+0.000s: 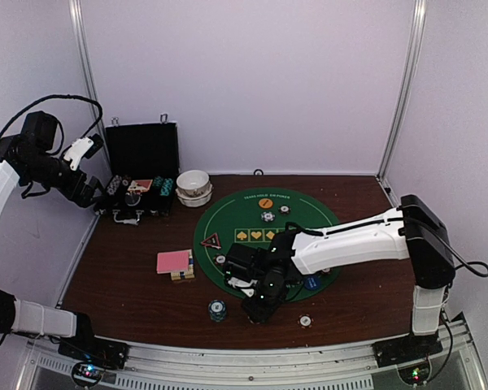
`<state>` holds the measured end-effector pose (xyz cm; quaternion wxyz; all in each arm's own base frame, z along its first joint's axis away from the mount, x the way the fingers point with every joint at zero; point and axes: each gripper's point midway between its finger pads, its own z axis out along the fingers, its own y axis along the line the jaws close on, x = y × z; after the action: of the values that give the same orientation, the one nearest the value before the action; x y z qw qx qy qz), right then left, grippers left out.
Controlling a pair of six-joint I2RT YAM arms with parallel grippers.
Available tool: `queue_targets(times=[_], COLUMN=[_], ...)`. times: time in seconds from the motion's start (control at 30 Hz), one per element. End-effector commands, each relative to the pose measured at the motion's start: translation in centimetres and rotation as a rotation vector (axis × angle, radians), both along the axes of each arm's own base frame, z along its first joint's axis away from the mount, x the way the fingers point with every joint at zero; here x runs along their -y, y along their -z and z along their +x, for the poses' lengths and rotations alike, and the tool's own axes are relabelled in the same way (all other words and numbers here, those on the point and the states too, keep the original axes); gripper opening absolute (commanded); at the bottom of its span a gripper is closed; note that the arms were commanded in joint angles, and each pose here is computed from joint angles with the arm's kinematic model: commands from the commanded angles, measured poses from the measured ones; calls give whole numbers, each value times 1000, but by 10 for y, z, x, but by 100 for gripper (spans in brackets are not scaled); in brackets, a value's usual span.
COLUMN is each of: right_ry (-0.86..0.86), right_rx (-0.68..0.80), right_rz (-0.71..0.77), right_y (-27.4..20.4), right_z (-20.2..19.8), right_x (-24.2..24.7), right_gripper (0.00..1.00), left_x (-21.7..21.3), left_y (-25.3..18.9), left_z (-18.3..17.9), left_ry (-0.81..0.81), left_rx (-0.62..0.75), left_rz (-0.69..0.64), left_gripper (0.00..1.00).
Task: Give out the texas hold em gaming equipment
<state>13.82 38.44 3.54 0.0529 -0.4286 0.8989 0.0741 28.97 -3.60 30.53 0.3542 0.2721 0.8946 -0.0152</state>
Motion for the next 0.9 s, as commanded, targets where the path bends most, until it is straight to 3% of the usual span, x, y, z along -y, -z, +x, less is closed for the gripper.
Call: queue_targets(times=[0.0,0.33,0.87], right_ry=[4,20,283], right_rx=[38,139,278], right_rz=[31,65,93], right_y=[-25,-77,-57], right_z=[4,37,221], right_x=[-6,-15,-30], right_gripper=[22,17,18], left_x=[0,-1,1], left_y=[-12,-11,-13], left_z=[-1,1,-1], left_ry=[3,1,4], left_rx=[36,32,39], left_rz=[-3,-4,-18], left_gripper=[98,98,97])
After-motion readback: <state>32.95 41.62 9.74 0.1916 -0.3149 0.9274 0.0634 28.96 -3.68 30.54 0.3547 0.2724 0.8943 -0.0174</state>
